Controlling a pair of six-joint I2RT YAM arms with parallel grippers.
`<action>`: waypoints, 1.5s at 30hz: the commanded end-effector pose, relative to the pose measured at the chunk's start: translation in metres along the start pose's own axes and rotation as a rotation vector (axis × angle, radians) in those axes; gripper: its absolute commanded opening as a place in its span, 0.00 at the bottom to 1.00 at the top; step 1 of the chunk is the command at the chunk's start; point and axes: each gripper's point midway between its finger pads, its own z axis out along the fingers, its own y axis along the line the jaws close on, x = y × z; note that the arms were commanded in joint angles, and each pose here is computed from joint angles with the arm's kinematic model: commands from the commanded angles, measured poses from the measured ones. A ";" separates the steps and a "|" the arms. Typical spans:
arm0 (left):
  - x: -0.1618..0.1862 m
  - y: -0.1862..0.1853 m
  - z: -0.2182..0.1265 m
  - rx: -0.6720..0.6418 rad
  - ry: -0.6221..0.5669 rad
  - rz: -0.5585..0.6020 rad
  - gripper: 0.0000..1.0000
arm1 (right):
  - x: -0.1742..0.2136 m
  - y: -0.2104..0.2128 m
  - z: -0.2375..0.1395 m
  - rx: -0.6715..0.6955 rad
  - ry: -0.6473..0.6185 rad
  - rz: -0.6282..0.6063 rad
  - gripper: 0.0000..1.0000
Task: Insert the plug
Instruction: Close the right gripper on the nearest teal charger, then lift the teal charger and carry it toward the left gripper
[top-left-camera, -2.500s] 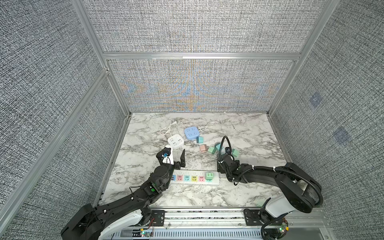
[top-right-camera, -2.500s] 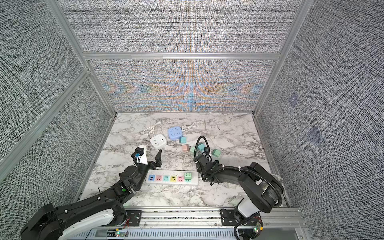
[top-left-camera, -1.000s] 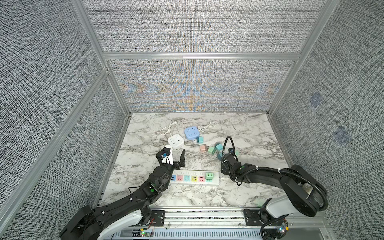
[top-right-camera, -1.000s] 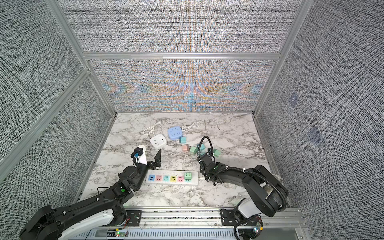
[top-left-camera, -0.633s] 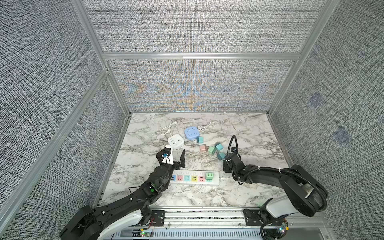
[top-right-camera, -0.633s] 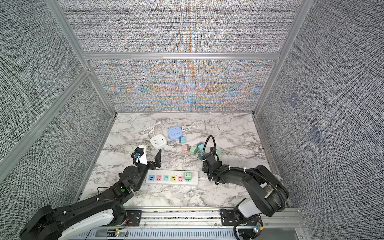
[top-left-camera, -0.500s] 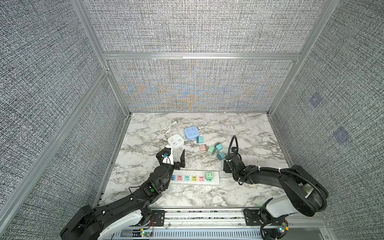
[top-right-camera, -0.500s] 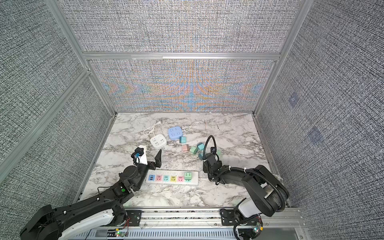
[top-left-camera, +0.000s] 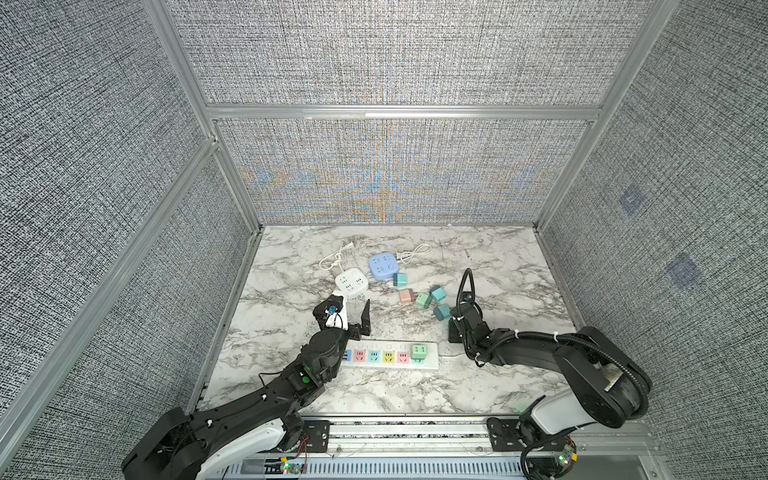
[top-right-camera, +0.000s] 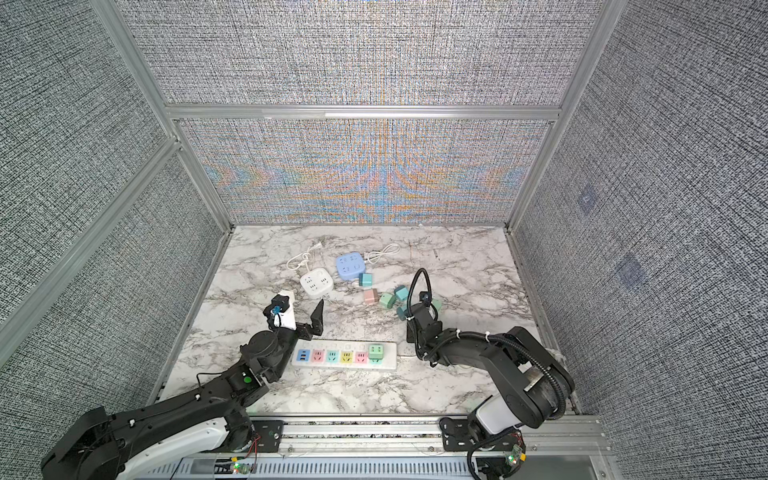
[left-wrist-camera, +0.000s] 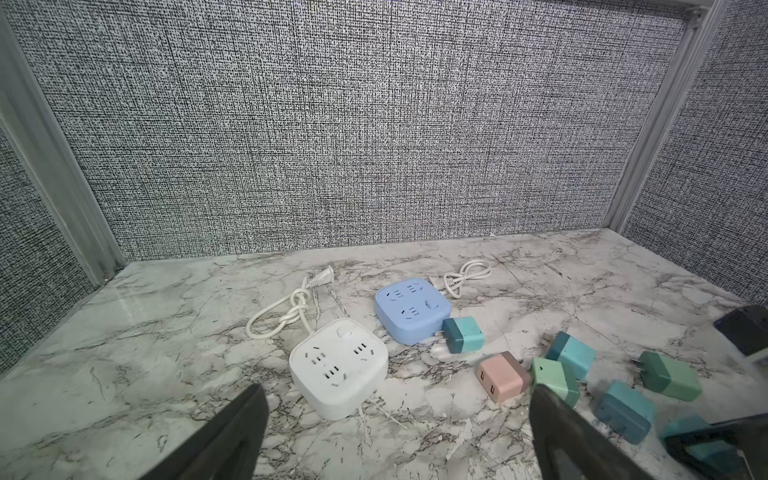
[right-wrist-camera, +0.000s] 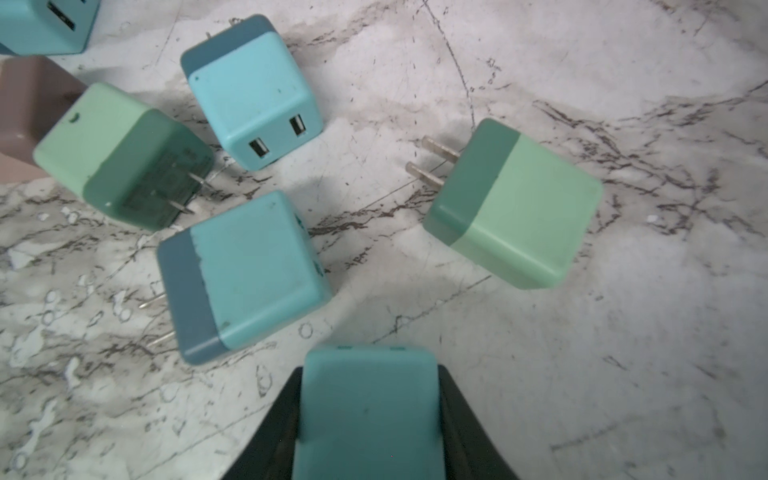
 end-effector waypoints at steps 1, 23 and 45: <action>-0.007 -0.004 0.001 0.019 -0.020 -0.014 0.99 | 0.022 0.003 -0.004 -0.030 0.097 -0.037 0.37; -0.007 -0.013 0.002 0.064 -0.009 -0.011 0.95 | -0.030 0.051 -0.079 -0.233 -0.252 -0.220 0.17; -0.018 -0.071 -0.014 0.414 -0.044 0.008 0.78 | -0.050 0.112 -0.150 -0.512 -0.650 -0.489 0.00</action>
